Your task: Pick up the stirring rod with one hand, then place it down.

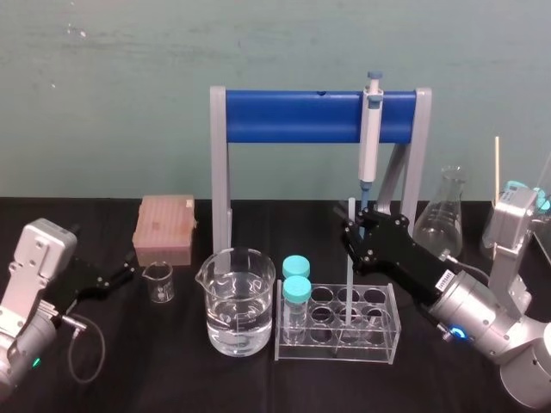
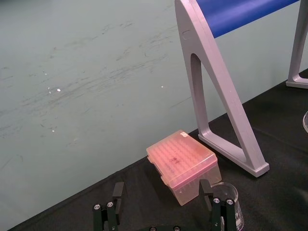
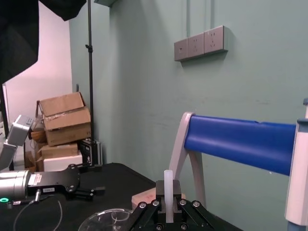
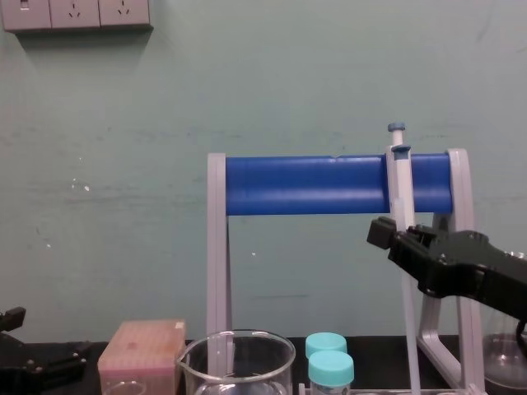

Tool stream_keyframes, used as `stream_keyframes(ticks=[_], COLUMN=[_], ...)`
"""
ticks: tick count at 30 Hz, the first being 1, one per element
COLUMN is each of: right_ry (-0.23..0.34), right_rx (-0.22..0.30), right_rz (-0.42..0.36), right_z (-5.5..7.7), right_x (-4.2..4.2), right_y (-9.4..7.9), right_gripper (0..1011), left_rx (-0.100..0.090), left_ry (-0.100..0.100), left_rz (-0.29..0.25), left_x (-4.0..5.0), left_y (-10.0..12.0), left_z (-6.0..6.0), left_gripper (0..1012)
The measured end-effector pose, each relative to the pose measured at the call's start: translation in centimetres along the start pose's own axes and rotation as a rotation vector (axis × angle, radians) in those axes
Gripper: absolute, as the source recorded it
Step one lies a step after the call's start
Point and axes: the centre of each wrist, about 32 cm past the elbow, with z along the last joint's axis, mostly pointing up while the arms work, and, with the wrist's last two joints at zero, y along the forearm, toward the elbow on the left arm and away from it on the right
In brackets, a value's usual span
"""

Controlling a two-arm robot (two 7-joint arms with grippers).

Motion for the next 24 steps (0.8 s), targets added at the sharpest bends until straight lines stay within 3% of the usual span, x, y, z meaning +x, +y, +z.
stream_keyframes(ticks=[24], right_ry=[0.042], right_rx=[-0.075], right_rz=[-0.016], right_z=[-2.0], right_x=[-0.53], right_y=[-0.6], right_gripper=[67], left_rx=[0.0], left_ry=[0.0], left_rz=[0.0], left_x=[0.0], left_y=[0.0], left_z=[0.0], left_gripper=[1000])
